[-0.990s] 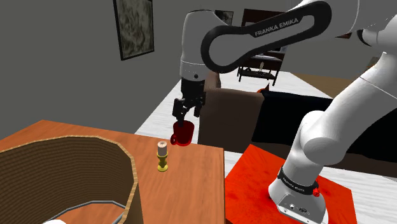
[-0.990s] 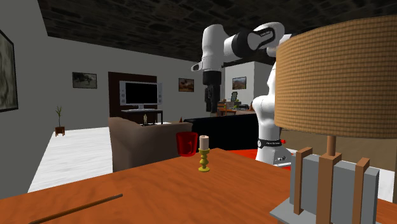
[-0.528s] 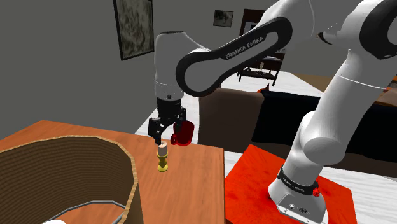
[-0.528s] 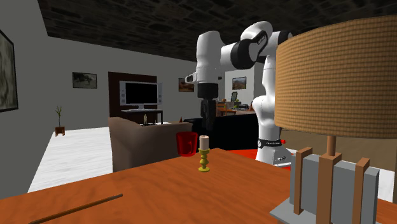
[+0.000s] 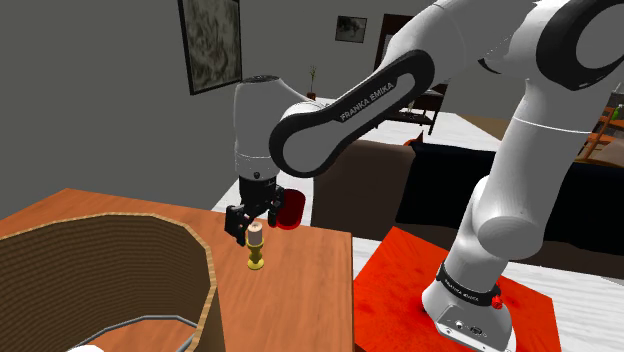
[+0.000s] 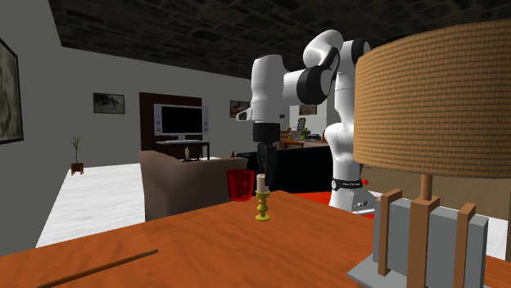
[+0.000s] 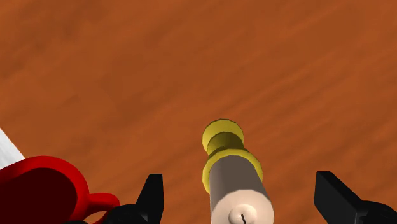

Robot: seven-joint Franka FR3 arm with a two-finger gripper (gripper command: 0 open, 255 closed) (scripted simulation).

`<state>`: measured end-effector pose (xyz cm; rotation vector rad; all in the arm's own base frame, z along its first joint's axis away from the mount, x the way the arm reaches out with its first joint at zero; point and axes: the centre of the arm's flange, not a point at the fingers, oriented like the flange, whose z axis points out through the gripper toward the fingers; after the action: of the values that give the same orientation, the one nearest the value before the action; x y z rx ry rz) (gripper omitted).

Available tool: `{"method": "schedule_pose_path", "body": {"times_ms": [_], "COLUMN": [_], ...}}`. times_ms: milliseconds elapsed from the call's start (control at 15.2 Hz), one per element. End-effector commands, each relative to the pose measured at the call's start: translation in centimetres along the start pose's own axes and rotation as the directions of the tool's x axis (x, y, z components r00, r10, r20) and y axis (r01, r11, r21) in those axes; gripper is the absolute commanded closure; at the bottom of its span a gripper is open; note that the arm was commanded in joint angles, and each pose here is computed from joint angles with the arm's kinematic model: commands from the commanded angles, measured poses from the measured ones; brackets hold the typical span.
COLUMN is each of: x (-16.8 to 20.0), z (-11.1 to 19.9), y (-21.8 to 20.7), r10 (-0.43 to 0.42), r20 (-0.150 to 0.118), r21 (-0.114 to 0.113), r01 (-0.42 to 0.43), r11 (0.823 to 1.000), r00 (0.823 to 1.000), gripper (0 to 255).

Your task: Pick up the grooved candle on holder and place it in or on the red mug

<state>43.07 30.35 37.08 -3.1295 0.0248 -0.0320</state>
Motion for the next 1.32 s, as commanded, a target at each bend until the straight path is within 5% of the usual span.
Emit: {"method": "schedule_pose_path", "body": {"times_ms": [0, 462, 528, 1254], "x": [0.0, 0.0, 0.0, 0.0], "z": [0.7, 0.7, 0.7, -0.3], "y": [0.0, 0.0, 0.0, 0.0], "r10": [0.0, 0.0, 0.0, 0.0], "r20": [0.0, 0.0, 0.0, 0.0], "r21": [0.0, 0.0, 0.0, 0.0], "r01": [0.0, 0.0, 0.0, 0.0], "r11": [1.0, 1.0, 1.0, 1.0], "r00": [1.0, 1.0, 1.0, 1.0], "gripper": [0, 0, 255, 255]}}
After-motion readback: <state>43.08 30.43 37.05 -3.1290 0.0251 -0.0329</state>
